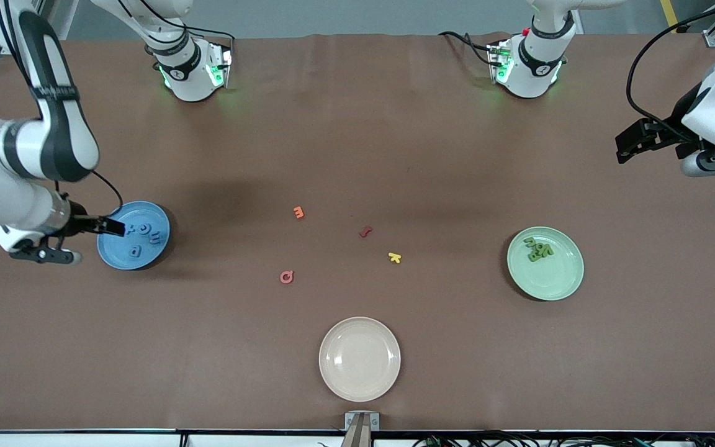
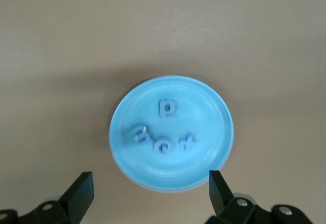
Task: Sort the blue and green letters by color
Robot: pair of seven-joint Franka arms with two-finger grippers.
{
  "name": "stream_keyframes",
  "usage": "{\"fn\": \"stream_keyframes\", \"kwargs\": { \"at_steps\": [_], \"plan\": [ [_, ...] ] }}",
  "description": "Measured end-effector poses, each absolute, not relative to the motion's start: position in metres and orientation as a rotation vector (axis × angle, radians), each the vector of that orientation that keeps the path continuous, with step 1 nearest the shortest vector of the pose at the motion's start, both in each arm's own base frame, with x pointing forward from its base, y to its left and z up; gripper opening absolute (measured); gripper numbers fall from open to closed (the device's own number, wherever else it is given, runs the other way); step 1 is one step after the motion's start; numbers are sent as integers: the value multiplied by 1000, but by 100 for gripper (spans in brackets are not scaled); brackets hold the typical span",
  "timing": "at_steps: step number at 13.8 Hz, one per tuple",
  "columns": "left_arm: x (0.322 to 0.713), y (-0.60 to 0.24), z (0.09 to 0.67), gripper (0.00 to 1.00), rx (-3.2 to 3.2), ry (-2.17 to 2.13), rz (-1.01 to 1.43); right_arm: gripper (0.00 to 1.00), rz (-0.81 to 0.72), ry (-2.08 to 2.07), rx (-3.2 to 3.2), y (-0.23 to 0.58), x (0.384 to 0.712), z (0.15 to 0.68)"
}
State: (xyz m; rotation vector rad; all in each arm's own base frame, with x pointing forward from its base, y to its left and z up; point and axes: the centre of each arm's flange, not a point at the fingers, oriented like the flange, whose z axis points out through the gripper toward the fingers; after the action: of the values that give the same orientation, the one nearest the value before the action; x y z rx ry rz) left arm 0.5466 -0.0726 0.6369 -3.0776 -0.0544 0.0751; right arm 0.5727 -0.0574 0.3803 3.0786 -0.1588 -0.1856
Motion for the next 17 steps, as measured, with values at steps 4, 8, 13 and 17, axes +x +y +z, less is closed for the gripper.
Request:
{"fn": "stream_keyframes", "kwargs": {
  "at_steps": [4,8,13,17],
  "plan": [
    [547,-73,638,100,-3078,-54,72,100,-201,-169,3092,-32,540,496],
    [546,-74,639,100,-3078,-52,70,100,-125,-183,3108,-31,539,586],
    [546,-74,639,100,-3078,-51,69,100,8,-187,3112,-32,543,639],
    [546,-74,641,100,-3079,-51,61,100,74,-204,3111,-39,551,654]
  ]
}}
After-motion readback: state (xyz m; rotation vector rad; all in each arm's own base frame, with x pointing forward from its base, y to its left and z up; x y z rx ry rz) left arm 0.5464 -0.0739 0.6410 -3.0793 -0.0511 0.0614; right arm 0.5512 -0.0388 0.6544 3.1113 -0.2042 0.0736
